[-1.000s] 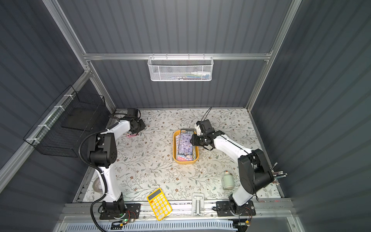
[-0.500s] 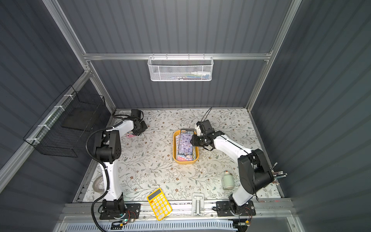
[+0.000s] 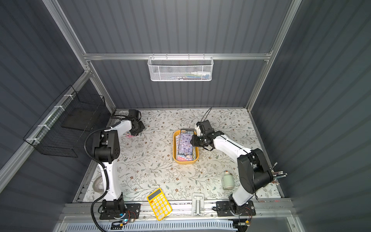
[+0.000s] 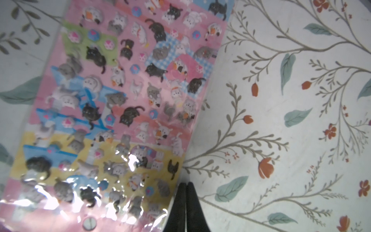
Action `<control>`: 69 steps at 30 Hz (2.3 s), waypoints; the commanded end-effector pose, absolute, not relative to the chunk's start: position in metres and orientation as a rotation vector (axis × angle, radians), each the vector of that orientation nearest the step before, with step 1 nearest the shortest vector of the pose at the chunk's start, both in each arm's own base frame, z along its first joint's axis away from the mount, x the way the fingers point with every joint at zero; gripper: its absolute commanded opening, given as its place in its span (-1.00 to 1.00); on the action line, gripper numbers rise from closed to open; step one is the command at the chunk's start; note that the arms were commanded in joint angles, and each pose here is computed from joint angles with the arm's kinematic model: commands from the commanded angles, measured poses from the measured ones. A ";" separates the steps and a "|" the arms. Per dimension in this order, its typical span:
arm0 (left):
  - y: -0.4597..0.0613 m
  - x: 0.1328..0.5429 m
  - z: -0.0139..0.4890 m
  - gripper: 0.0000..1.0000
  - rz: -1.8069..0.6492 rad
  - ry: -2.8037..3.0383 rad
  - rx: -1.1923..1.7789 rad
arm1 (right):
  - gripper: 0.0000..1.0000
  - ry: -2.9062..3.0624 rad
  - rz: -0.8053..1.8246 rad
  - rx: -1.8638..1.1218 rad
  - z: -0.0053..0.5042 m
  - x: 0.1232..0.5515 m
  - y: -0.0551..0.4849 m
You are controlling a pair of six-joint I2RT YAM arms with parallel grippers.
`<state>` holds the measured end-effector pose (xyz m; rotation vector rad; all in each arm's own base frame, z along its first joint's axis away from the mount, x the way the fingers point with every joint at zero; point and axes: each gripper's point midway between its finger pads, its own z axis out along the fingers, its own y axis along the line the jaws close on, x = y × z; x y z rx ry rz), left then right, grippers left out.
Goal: Take the stickers out of the storage box
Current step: Adjust the sticker at the center of the board, then pick up the sticker from the storage box.
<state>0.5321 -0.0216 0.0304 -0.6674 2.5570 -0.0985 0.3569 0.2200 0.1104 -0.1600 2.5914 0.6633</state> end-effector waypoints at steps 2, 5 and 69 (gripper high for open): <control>-0.012 0.514 0.036 -0.85 -0.035 2.604 -0.668 | -0.27 2.618 0.643 -0.149 0.105 0.355 0.216; -0.018 0.515 0.040 -0.84 -0.086 2.597 -0.678 | -0.26 2.617 0.636 -0.147 0.107 0.355 0.215; -0.348 0.434 0.099 -0.06 -0.721 2.543 0.265 | -0.39 2.657 0.853 0.045 0.081 0.388 0.223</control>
